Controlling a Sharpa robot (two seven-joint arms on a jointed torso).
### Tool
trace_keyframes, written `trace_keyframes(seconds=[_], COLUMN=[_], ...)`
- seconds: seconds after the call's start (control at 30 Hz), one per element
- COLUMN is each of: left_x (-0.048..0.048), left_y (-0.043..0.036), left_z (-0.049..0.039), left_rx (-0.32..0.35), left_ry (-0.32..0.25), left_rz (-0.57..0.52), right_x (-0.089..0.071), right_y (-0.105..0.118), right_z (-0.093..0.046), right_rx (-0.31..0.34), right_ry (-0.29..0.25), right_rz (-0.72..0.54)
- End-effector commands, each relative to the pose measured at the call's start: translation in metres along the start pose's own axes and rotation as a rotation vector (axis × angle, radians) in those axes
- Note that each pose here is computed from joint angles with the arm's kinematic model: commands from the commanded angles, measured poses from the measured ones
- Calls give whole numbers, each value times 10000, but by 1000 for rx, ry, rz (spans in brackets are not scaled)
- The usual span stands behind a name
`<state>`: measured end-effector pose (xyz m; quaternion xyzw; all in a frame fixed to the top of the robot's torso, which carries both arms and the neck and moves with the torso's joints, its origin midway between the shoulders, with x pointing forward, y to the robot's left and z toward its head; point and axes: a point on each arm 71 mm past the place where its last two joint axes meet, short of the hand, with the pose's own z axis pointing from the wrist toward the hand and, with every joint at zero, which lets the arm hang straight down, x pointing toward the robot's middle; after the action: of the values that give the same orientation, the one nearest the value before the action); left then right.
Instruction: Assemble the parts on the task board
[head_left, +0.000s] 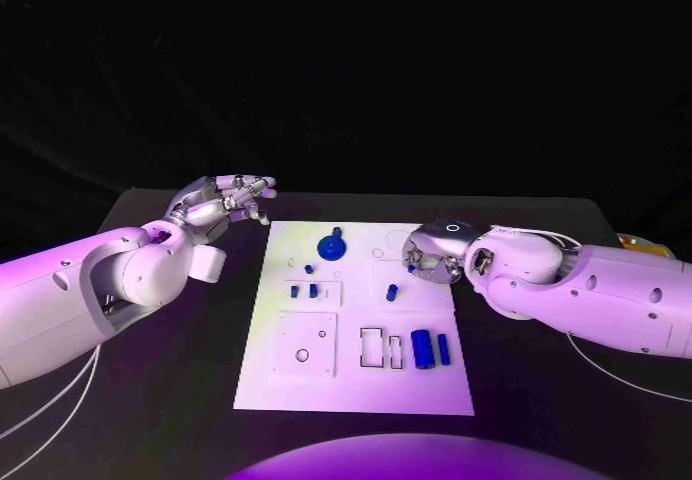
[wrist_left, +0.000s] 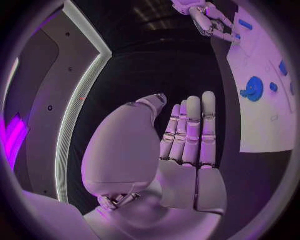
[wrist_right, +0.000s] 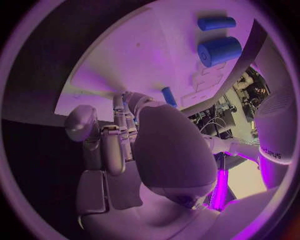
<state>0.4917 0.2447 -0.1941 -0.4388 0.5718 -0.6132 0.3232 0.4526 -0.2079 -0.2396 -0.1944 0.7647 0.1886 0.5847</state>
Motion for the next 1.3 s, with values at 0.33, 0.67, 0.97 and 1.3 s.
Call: trace_keyframes(seconds=[0.33, 0.67, 0.97, 1.3], left_x=[16, 16, 24, 26], left_y=[-5, -3, -3, -3], left_z=[-1, -2, -2, 0], left_rx=[1, -1, -2, -1], left_ry=[12, 18, 23, 24], left_rz=[12, 29, 41, 46], right_x=[93, 124, 121, 78], right_y=[17, 51, 80, 95], right_z=[15, 17, 6, -17], right_rx=[21, 18, 14, 9], right_ry=[20, 22, -8, -76], right_rz=[-72, -102, -102, -86])
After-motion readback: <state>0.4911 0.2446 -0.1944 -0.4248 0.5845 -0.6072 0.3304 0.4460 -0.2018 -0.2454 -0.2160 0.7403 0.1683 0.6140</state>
